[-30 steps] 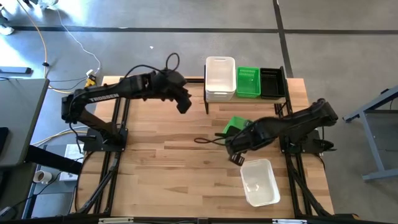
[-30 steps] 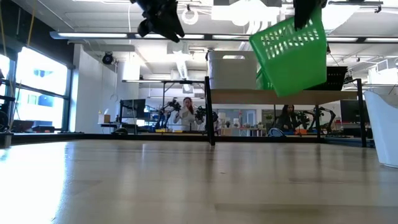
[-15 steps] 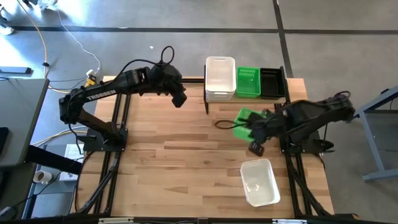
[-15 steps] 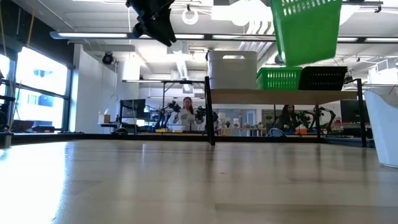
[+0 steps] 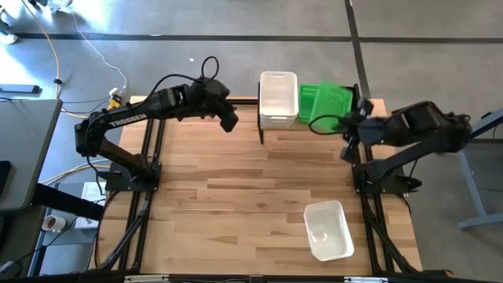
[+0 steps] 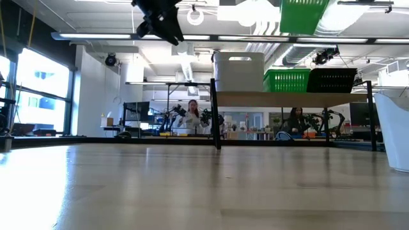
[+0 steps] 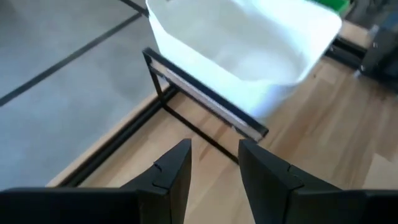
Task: Stack baskets on shelf by color
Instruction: Stack the green bin on top of the green bin
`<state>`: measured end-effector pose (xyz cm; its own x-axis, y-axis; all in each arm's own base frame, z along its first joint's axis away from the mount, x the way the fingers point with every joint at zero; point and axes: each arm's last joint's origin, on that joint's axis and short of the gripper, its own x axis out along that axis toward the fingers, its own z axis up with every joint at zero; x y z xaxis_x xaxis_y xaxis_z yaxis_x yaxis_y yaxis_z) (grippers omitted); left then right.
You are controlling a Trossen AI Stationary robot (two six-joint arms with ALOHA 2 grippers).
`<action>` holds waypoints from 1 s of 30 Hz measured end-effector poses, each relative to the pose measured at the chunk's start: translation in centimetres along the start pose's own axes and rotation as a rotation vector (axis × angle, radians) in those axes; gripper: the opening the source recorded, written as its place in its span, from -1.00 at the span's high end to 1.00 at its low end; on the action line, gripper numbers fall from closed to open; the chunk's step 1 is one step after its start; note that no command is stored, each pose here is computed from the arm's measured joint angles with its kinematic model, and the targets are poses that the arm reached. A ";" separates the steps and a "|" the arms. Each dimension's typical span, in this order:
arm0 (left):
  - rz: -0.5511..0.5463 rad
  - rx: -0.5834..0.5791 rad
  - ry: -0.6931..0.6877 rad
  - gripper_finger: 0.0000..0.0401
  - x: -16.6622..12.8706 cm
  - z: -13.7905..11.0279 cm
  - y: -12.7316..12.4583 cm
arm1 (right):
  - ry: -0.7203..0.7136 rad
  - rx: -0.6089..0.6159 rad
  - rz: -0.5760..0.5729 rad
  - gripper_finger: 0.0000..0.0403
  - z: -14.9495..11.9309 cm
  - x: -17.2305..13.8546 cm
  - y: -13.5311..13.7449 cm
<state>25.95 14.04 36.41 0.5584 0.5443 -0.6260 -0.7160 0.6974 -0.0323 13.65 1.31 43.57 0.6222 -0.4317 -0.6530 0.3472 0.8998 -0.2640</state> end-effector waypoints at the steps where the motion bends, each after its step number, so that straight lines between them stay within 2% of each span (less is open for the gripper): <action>1: 0.004 -0.004 -0.014 0.39 0.0 0.1 0.0 | -0.004 -0.032 -0.026 1.00 -0.1 -0.1 -0.4; 10: 0.003 -0.025 -0.090 0.39 0.0 0.9 0.0 | 0.061 -0.198 -0.144 1.00 -1.6 1.4 -2.9; 19: 0.017 -0.037 -0.126 0.39 0.0 1.2 0.0 | 0.000 -0.329 -0.097 1.00 -3.4 4.8 -4.0; 26: 0.015 -0.040 -0.133 0.39 0.0 1.3 0.0 | 0.012 -0.376 -0.043 1.00 -4.5 7.2 -5.5; 30: 0.014 -0.059 -0.133 0.39 0.0 1.3 0.0 | -0.038 -0.385 -0.038 1.00 -4.5 7.9 -6.6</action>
<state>26.48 14.62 37.43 0.5963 0.6134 -0.5178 -0.7452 0.6629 -0.0729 13.09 -7.74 36.94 0.6420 -0.4609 -0.6127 0.0861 0.8374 -0.5398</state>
